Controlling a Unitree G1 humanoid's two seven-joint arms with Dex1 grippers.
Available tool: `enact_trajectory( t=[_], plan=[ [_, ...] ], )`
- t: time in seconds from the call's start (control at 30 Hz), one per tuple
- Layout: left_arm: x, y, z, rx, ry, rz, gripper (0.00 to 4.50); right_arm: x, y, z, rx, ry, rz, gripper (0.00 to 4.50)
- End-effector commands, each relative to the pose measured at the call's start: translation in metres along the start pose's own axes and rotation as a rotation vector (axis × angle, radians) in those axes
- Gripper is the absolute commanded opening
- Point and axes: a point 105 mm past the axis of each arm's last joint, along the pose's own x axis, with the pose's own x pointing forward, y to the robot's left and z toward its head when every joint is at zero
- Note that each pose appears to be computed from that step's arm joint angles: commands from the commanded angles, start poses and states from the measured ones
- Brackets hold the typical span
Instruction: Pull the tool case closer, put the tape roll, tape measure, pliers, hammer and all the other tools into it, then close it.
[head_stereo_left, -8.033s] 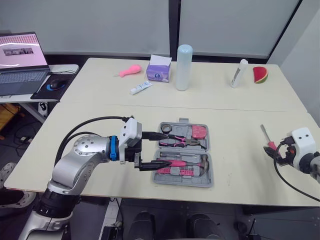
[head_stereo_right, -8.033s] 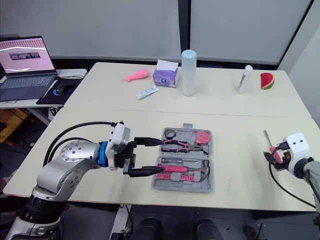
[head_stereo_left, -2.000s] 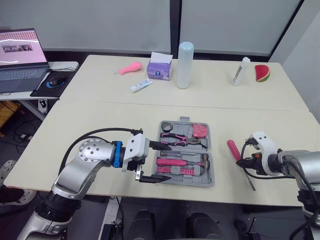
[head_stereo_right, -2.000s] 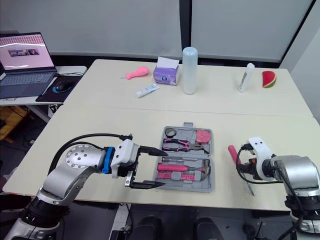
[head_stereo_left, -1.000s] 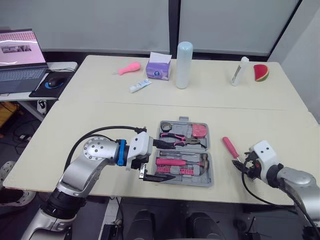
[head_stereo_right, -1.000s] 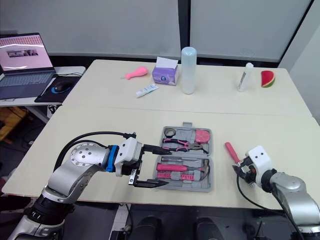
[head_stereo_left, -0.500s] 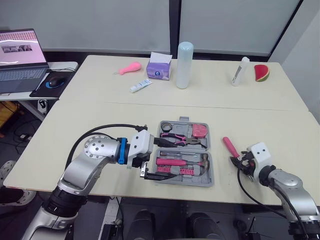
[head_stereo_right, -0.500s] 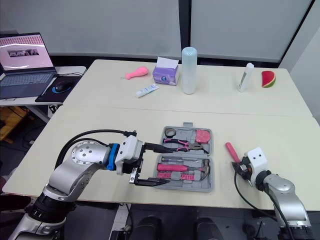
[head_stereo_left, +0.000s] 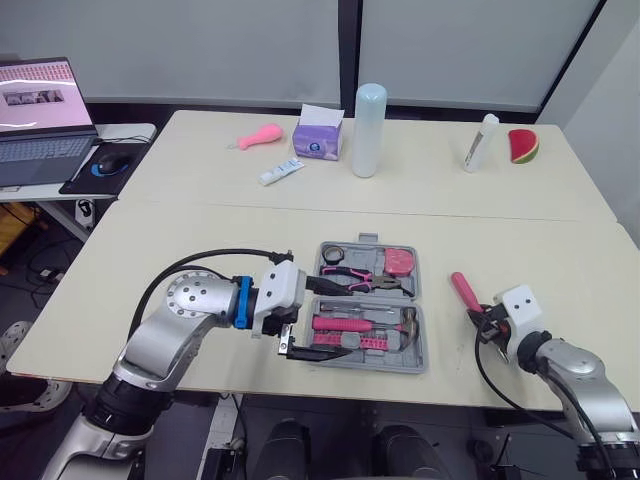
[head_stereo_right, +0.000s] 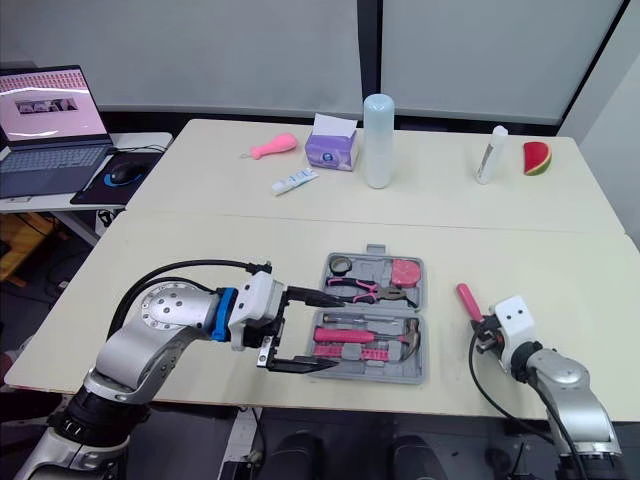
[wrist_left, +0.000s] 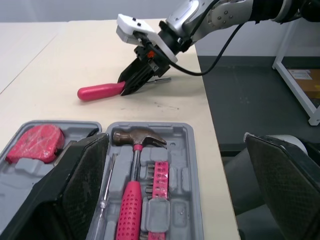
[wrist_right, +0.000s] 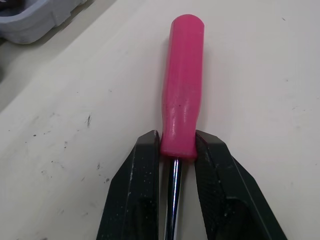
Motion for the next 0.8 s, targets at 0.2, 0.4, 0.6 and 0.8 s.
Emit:
enact_trajectory(
  t=[0.2,0.4,0.6,0.8],
  plan=[
    [-0.048,0.002,-0.011,-0.014,0.135,0.046,4.5,-0.028,0.033,0.063,-0.302,-0.039,0.247,0.72],
    [-0.073,-0.008,-0.029,-0.005,0.268,0.042,4.5,-0.05,0.089,0.09,-0.553,0.079,0.617,0.72],
    [-0.075,-0.018,-0.039,0.012,0.314,0.007,4.5,-0.043,0.132,0.092,-0.612,0.16,0.805,0.72],
    [-0.076,-0.023,-0.045,0.032,0.346,-0.02,4.5,-0.021,0.157,0.096,-0.618,0.175,0.831,0.72]
  ],
)
